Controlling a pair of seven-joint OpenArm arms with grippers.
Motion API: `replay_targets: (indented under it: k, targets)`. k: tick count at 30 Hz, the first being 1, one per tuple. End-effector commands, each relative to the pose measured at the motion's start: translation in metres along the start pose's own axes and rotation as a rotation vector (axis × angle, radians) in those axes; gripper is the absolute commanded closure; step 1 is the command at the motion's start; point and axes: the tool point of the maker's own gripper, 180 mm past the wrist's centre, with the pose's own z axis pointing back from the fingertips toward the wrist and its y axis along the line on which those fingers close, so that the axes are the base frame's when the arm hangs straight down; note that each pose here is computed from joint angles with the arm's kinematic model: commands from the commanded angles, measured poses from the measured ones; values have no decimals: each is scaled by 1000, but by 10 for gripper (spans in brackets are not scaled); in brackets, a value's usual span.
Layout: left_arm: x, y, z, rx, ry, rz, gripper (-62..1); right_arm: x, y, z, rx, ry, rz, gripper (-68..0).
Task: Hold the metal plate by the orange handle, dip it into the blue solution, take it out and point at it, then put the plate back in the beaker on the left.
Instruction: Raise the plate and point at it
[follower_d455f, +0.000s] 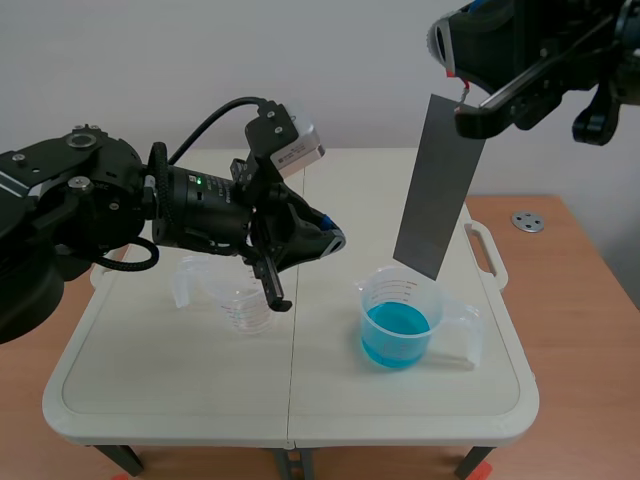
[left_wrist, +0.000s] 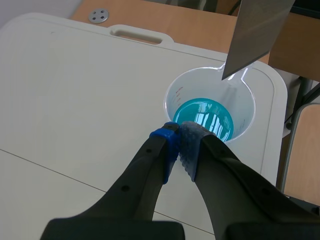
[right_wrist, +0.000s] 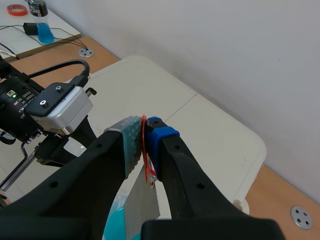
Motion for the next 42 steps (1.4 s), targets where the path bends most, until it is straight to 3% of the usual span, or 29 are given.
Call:
replay_targets:
  k: [1, 11, 20, 31, 37, 42]
  targets:
    - [9, 1, 0, -2, -25, -7, -27, 11, 0, 2, 0, -38, 23, -11]
    - [10, 1, 0, -2, -28, -8, -27, 11, 0, 2, 0, -38, 23, -11]
    - [23, 1, 1, -3, -104, -6, -27, 11, 0, 2, 0, -38, 23, -11]
    - [20, 2, 3, 0, -93, -7, -27, 11, 0, 2, 0, -38, 23, -11]
    - [10, 8, 25, 21, -108, 55, -27, 11, 0, 2, 0, -38, 23, -11]
    - [-4, -1, 53, 47, -110, 65, -27, 11, 0, 2, 0, -38, 23, -11]
